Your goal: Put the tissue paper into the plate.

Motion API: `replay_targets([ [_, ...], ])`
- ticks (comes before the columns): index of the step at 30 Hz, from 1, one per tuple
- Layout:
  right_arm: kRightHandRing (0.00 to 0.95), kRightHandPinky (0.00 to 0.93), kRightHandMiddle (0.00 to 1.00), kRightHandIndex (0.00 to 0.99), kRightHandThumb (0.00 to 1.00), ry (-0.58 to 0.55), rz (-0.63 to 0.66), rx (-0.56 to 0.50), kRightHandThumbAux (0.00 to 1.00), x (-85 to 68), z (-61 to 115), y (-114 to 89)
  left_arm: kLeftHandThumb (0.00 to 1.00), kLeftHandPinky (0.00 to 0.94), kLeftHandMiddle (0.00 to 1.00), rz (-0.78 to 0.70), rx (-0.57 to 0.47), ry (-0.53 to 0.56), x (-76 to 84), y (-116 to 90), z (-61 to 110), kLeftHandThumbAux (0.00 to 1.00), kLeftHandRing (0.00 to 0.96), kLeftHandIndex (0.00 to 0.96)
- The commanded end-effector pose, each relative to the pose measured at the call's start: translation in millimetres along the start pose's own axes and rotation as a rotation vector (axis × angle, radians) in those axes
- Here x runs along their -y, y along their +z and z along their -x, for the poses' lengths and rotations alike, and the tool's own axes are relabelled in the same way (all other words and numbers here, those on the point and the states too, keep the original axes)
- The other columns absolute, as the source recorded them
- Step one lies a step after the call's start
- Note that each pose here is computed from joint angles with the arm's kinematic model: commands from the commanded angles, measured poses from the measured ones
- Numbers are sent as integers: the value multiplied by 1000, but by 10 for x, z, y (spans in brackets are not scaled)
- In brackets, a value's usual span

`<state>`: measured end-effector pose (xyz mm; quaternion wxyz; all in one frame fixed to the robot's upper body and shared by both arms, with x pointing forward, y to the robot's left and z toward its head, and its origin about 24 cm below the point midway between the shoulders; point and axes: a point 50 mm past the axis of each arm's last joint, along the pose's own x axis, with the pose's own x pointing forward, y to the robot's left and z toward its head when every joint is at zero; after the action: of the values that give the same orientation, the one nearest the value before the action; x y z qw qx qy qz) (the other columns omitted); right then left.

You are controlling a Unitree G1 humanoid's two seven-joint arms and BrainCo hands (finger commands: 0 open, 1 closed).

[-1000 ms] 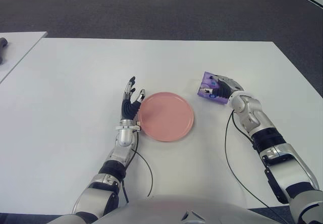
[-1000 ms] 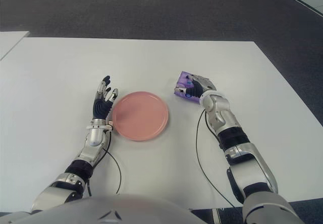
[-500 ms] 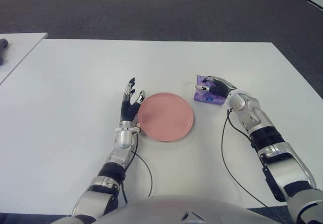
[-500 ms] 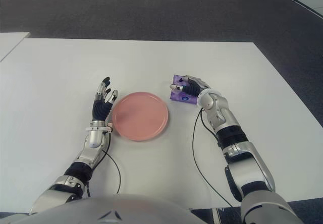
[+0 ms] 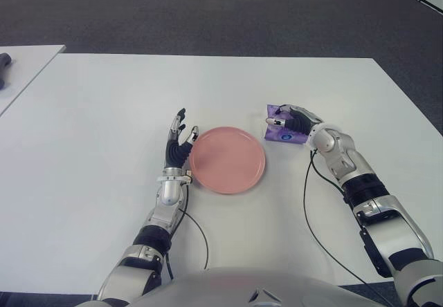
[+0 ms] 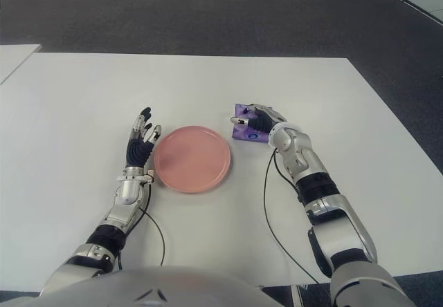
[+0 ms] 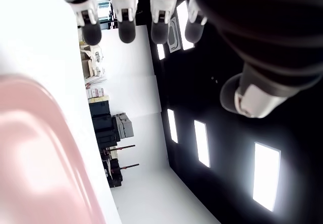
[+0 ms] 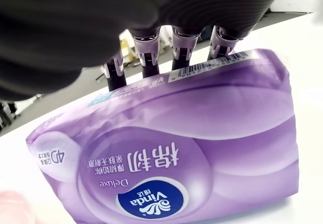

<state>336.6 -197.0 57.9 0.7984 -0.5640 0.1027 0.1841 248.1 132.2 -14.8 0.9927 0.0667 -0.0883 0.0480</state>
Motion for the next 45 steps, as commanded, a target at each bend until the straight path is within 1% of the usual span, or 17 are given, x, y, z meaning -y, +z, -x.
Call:
replay_targets([
  [1, 0, 0, 0, 196, 301, 315, -41, -88, 162, -862, 132, -188, 0, 0, 0, -41, -176, -16, -69, -306, 373, 487, 0, 0],
  [3, 0, 0, 0, 179, 300, 305, -35, -90, 158, -841, 129, -197, 0, 0, 0, -41, -176, -16, -66, -307, 367, 488, 0, 0],
  [7, 0, 0, 0, 149, 299, 265, -13, -79, 149, -714, 122, -191, 3, 0, 0, -39, -179, -16, -62, -307, 356, 487, 0, 0],
  [10, 0, 0, 0, 133, 285, 157, 37, -39, 148, -555, 130, -174, 7, 0, 0, -38, -183, -17, -57, -306, 351, 482, 0, 0],
  [14, 0, 0, 0, 86, 274, 103, 80, -21, 153, -476, 165, -169, 10, 0, 0, -37, -187, -18, -50, -306, 347, 478, 0, 0],
  [17, 0, 0, 0, 33, 285, 59, 110, -34, 169, -493, 210, -212, 10, 0, 0, -34, -187, -17, -41, -300, 341, 477, 0, 0],
  [20, 0, 0, 0, 10, 300, 38, 123, -39, 185, -488, 266, -232, 9, 0, 0, -32, -186, -17, -36, -295, 338, 477, 0, 0],
  [26, 0, 0, 0, 1, 313, 41, 152, -43, 206, -488, 324, -248, 6, 0, 0, -31, -183, -15, -25, -285, 335, 477, 0, 0],
  [29, 0, 0, 0, 0, 309, 59, 191, -36, 218, -513, 379, -275, 4, 0, 0, -34, -181, -14, -26, -283, 333, 474, 0, 0],
  [33, 0, 0, 0, 0, 305, 95, 240, -26, 226, -599, 456, -354, 2, 0, 0, -35, -187, -11, -33, -294, 337, 471, 0, 0],
  [37, 0, 6, 0, 0, 325, 111, 301, -7, 251, -653, 508, -384, 4, 0, 0, -29, -189, -7, -36, -297, 341, 466, 0, 0],
  [41, 0, 23, 0, 0, 354, 97, 352, 16, 284, -684, 586, -376, 9, 0, 0, -24, -184, -4, -36, -292, 342, 465, 0, 0],
  [45, 0, 21, 2, 0, 371, 68, 387, 33, 309, -658, 650, -334, 12, 0, 0, -24, -175, -6, -37, -284, 342, 465, 0, 0],
])
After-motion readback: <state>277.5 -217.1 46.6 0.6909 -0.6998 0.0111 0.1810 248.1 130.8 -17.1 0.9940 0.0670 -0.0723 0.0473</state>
